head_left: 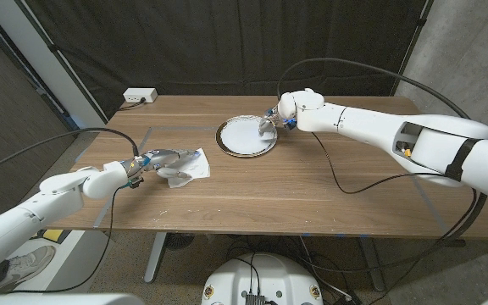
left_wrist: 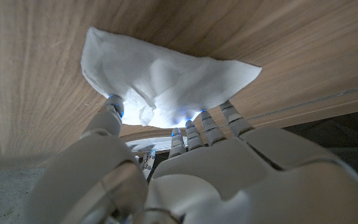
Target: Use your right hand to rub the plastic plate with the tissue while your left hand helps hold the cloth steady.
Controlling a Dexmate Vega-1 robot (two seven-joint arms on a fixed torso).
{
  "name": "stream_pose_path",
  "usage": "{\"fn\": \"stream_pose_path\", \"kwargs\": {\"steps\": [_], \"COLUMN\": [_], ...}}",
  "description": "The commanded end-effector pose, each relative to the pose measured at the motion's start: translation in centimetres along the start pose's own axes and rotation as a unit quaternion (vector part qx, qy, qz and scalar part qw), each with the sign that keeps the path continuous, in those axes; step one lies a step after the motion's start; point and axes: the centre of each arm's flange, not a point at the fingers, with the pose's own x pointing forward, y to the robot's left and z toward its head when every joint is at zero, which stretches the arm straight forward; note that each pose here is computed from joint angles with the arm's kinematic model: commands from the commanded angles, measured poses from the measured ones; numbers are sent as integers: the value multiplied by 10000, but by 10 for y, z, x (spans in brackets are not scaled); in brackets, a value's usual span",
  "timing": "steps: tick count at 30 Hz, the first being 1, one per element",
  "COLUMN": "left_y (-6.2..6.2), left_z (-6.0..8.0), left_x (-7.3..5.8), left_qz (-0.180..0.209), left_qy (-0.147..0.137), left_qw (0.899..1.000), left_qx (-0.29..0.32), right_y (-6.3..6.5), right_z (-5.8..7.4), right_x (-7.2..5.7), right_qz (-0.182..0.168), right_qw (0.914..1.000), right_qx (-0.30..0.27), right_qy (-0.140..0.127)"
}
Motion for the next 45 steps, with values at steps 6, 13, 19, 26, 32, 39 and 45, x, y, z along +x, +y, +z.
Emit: {"fn": "stream_pose_path", "kwargs": {"steps": [6, 13, 19, 26, 32, 39, 45], "left_y": [-2, 0, 2, 1, -2, 0, 0], "left_z": [2, 2, 5, 6, 11, 18, 20], "left_x": [5, 7, 10, 13, 13, 14, 17], "left_qz": [-114, -104, -88, -237, -173, 114, 286], "left_qy": [11, 4, -24, -24, -72, -73, -95], "left_qw": [9999, 9999, 9994, 9983, 9955, 9856, 9808], "left_qx": [87, 132, 340, 526, 933, 1683, 1929], "right_y": [8, 10, 10, 10, 8, 5, 5], "right_z": [2, -3, -4, -5, -6, -9, -9], "right_x": [17, 20, 18, 18, 19, 20, 21], "right_qz": [506, 544, 517, 523, 516, 427, 436], "right_qw": [9976, 9967, 9963, 9970, 9975, 9985, 9985], "right_qx": [-243, -203, -210, -150, -115, -77, -51], "right_qy": [396, 573, 652, 557, 464, 329, 316]}}
